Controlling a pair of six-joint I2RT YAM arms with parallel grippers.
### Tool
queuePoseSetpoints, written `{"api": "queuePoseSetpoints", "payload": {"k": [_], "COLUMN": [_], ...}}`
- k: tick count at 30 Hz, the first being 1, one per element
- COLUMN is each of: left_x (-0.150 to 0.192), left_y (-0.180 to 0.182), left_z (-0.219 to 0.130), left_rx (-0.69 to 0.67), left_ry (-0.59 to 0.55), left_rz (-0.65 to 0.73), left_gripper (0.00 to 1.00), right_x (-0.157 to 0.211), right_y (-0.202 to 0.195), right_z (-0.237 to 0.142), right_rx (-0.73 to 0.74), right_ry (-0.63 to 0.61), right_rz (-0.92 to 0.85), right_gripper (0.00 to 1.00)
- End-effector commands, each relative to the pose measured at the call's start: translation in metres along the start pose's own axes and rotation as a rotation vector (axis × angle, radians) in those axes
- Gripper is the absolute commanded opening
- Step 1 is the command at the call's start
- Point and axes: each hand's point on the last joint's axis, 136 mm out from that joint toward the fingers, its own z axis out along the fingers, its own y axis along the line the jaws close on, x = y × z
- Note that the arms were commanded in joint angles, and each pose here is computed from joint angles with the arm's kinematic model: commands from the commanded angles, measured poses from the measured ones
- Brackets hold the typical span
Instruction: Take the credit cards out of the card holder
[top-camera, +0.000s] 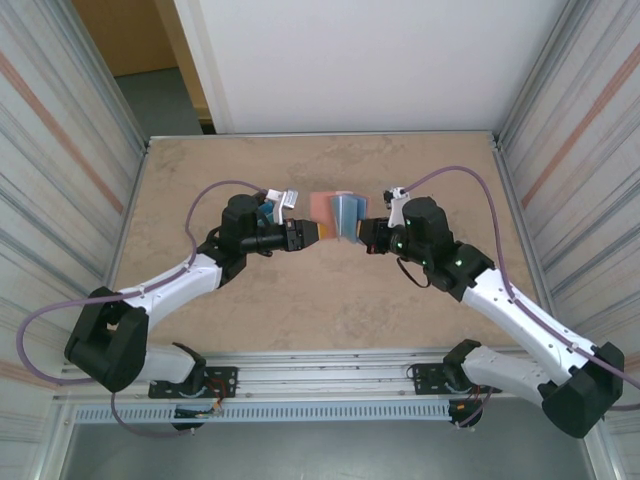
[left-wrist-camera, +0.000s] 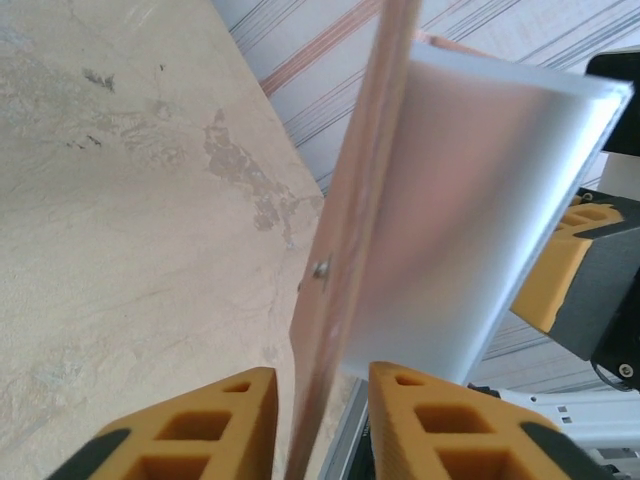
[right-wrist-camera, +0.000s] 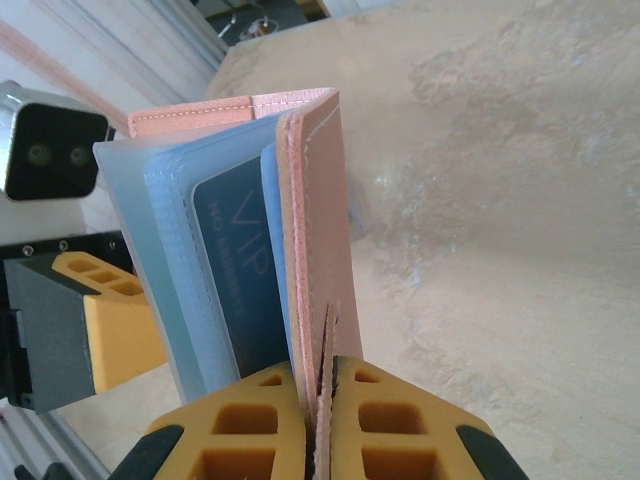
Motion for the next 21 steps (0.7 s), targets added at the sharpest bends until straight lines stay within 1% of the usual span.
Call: {"api": "queuePoseSetpoints", "payload": {"k": [1, 6, 9, 12, 13, 15, 21], "left_x": [-0.005, -0.006, -0.003, 0.0, 0.001, 0.002, 0.003], "left_y": [-0.01, -0.006, 0.001, 0.002, 0.002, 0.0, -0.001], "left_z": [0.0, 0.001, 0.004, 0.009, 0.01, 0.014, 0.015], "left_rx": [0.02, 0.004, -0.015, -0.014, -0.012, -0.006, -0.006], "left_ry": [-0.003, -0.003, 0.007, 0.02, 0.025, 0.033, 0.036], "left_rz": [0.03, 0.025, 0.014, 0.009, 0.01, 0.014, 0.02], "left_gripper": [0.24, 0.1, 0.04, 0.03, 0.03, 0.02, 0.02], "right_x": [-0.022, -0.022, -0.023, -0.023, -0.019, -0.016, -0.015], "right_y": [0.012, 0.012, 0.019, 0.036, 0.037, 0.043, 0.035], "right_z": [-0.02, -0.022, -0.022, -0.02, -0.011, -0.005, 0.0], "right_rx": [-0.019, -0.015, -0.05, -0.126, -0.128, -0.137, -0.046], "right_ry": [-0.079, -0.08, -0.069, -0.049, -0.024, -0.003, 0.006], "right_rz": [-0.023, -0.018, -0.008, 0.001, 0.003, -0.009, -0.043], "right_gripper": [0.0, 0.0, 0.0, 0.0, 0.0, 0.0, 0.0]}}
